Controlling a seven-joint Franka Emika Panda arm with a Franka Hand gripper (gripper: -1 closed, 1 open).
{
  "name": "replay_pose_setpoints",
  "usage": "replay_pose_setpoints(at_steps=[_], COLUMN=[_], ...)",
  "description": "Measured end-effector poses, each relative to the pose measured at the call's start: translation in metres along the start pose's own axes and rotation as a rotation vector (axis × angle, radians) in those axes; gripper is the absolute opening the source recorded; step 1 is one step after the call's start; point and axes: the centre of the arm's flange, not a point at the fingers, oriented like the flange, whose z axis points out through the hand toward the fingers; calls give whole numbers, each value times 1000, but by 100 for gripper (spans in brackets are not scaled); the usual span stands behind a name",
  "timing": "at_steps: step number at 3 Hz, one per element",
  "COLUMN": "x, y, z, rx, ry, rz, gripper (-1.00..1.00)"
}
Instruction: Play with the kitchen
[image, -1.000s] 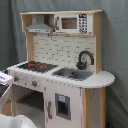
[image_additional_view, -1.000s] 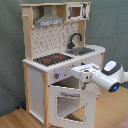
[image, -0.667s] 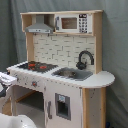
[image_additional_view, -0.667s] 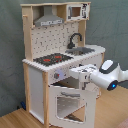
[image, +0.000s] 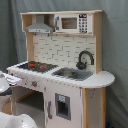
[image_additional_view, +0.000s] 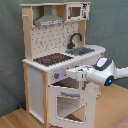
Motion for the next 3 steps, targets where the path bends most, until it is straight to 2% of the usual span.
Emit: replay_pose_setpoints(at_steps=[1,3], x=[18,43], y=[1,8], z=[3,30], rx=[0,7], ry=[78,141], rz=[-9,-7], gripper=[100,100])
